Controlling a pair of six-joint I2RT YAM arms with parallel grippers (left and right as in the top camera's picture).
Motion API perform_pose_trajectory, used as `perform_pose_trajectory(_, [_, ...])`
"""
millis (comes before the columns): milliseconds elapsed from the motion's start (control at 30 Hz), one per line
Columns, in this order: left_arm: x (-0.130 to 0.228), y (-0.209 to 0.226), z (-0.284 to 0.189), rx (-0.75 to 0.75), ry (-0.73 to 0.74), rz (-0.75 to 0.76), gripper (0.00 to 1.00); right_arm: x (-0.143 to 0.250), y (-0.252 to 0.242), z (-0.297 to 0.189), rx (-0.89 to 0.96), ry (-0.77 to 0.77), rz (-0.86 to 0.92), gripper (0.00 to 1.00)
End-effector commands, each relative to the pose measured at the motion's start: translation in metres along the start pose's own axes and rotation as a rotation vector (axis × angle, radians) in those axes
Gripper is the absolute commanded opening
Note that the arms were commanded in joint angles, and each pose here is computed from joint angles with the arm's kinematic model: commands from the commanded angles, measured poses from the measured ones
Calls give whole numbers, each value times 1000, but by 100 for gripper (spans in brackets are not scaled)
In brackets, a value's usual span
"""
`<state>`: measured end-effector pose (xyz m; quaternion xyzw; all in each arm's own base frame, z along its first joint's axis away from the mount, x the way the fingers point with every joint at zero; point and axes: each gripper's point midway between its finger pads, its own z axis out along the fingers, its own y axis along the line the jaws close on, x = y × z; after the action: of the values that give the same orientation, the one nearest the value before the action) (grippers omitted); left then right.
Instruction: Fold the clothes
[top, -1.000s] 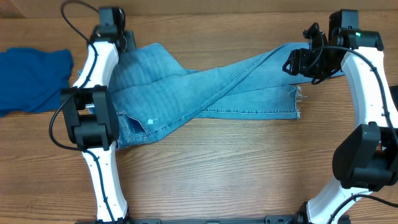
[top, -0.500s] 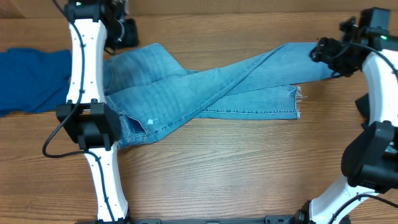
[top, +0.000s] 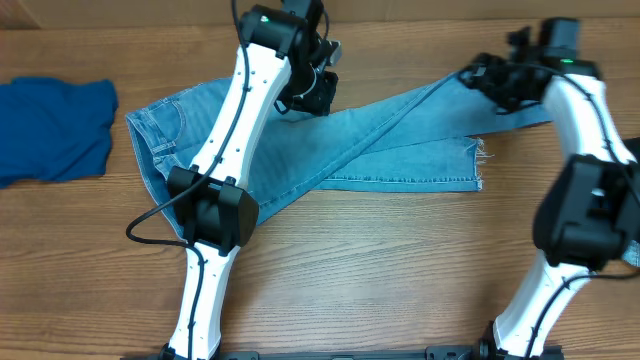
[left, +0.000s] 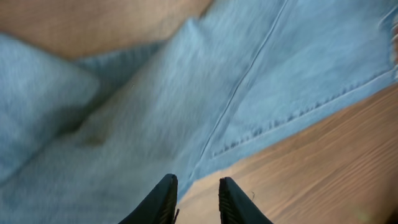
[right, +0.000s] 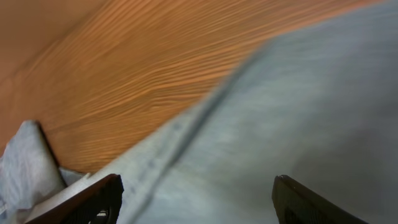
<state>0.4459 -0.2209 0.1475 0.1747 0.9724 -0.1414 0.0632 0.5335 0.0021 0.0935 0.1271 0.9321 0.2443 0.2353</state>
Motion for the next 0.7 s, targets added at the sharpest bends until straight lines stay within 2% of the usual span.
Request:
perform_pose_trajectory(0, [5, 12, -11, -55, 7, -25, 24, 12, 32, 35, -3, 16, 31, 80])
perform_pose_trajectory(133, [14, 13, -12, -57, 42, -62, 22, 18, 46, 69, 24, -5, 75, 80])
perform_pose_trajectory(267, [24, 13, -15, -60, 76, -70, 21, 17, 39, 85, 94, -48, 104, 80])
perform_pose_trajectory(667, [19, 28, -25, -141, 36, -62, 22, 7, 14, 72, 72, -39, 58, 80])
